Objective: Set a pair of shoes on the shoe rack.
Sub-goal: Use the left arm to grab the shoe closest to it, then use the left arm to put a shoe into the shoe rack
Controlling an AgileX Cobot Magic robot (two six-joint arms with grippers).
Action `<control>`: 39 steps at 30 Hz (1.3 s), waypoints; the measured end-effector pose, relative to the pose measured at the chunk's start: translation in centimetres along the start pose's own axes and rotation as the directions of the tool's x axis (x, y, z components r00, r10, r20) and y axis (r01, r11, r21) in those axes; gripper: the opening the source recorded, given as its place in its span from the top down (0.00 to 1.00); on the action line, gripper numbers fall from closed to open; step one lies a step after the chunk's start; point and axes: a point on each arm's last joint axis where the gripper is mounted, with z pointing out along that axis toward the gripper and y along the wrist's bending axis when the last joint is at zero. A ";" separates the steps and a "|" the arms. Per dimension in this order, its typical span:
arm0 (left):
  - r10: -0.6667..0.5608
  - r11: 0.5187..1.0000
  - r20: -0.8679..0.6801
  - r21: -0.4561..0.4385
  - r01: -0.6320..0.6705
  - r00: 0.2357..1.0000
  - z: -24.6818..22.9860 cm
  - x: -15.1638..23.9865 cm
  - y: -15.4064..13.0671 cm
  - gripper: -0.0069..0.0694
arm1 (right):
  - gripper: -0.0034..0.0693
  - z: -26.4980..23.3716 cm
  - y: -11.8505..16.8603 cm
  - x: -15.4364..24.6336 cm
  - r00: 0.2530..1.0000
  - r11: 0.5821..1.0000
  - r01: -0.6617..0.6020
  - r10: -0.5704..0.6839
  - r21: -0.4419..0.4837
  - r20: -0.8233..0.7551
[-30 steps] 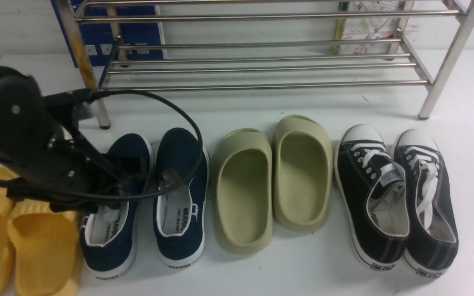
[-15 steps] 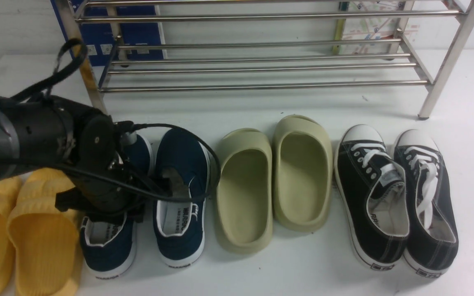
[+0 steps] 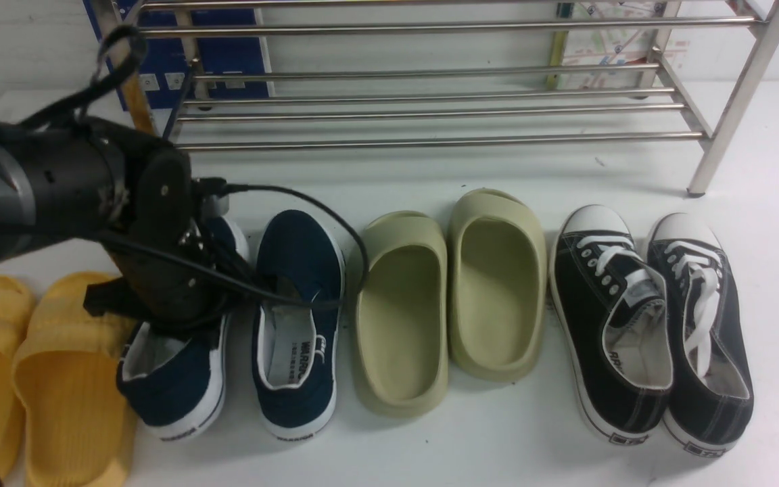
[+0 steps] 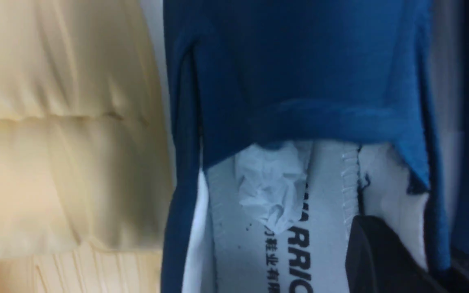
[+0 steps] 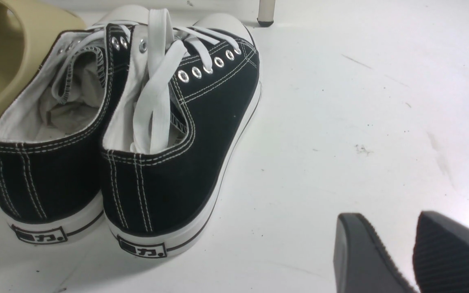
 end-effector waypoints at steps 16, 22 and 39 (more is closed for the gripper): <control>0.082 0.995 0.210 0.038 -0.092 0.974 -2.8 -8.0 -2.9 0.91 | 0.62 0.0 0.0 0.0 1.000 1.000 0.000 0.000 0.000 0.000; 0.102 0.994 0.231 0.020 -0.110 0.968 -0.1 -11.8 -4.5 0.91 | 0.62 0.0 0.0 0.0 1.000 1.000 0.000 0.000 0.000 0.000; 0.148 0.989 0.324 -0.030 -0.147 0.934 2.4 -17.6 -6.6 0.91 | 0.62 0.0 0.0 0.0 1.000 1.000 0.000 0.000 0.000 0.000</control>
